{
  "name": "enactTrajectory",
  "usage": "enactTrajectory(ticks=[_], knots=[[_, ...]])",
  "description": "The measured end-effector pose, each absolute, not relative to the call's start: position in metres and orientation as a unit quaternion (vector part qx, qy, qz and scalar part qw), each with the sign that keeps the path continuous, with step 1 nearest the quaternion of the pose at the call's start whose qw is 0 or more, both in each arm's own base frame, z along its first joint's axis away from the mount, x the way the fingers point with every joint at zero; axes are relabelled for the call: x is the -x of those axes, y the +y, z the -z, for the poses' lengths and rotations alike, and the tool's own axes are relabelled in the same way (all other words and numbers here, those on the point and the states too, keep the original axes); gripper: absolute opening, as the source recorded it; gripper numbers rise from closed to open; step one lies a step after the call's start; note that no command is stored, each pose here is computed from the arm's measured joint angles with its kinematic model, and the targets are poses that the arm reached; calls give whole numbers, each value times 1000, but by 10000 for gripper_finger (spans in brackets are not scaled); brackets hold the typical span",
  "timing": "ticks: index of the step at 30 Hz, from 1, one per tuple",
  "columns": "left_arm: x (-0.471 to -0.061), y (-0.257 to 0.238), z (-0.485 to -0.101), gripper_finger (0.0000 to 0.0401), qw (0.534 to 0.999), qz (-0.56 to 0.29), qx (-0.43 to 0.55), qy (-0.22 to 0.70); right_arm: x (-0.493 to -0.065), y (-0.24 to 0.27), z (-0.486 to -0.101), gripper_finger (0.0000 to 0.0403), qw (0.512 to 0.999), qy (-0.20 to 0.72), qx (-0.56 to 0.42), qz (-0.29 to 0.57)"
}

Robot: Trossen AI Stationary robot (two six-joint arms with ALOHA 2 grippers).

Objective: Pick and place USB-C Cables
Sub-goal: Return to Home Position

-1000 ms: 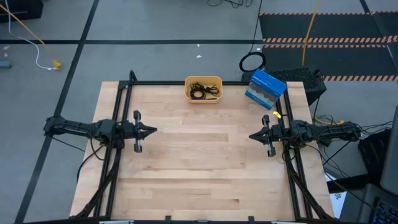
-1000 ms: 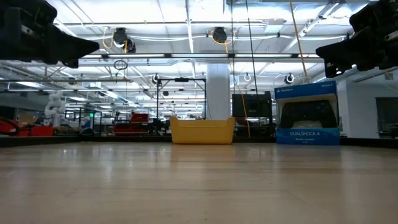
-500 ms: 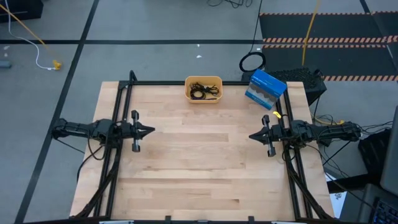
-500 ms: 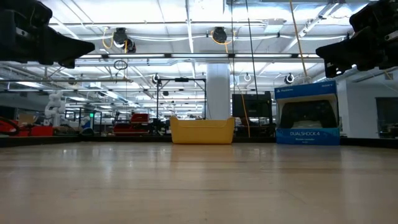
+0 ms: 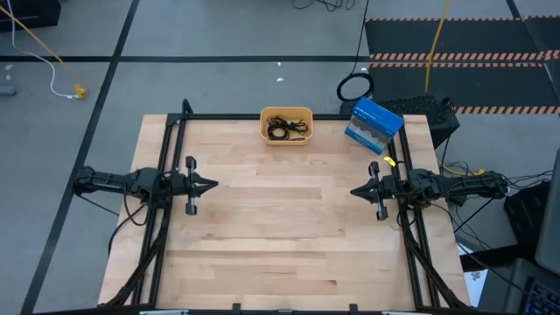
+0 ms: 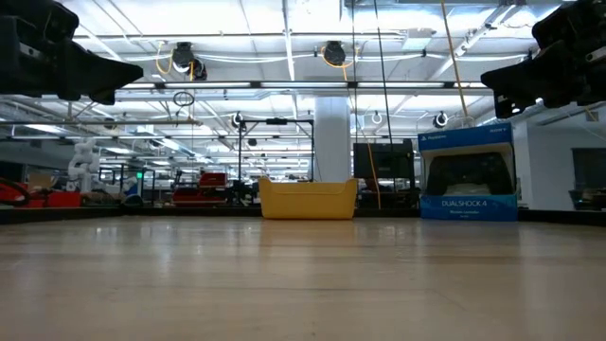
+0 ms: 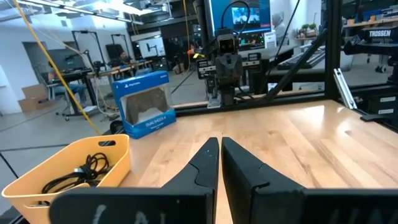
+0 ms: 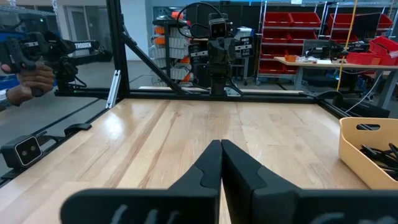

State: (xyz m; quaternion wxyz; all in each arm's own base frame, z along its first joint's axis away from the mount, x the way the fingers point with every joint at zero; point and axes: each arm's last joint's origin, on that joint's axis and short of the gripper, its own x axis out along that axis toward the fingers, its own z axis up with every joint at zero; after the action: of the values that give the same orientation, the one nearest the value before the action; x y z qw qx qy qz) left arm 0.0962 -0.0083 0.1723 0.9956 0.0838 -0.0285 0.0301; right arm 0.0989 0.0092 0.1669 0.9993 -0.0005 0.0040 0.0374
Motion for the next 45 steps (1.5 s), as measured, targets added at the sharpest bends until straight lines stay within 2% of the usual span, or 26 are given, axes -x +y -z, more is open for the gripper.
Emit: enactTrajectory(ticks=[20,26,39,45], knots=[[-100,-10,-167,23,998,-4,-55,2,-99,9,-167,0,999,4,1,-38],[-97,-9,-170,5,999,-17,-45,-18,-99,9,-167,0,999,5,1,-38],[-96,-10,-171,7,999,3,-47,-25,-99,9,-167,0,999,4,1,-38],[-96,-10,-170,8,996,2,-84,-22,-99,9,-167,0,999,4,6,-38]])
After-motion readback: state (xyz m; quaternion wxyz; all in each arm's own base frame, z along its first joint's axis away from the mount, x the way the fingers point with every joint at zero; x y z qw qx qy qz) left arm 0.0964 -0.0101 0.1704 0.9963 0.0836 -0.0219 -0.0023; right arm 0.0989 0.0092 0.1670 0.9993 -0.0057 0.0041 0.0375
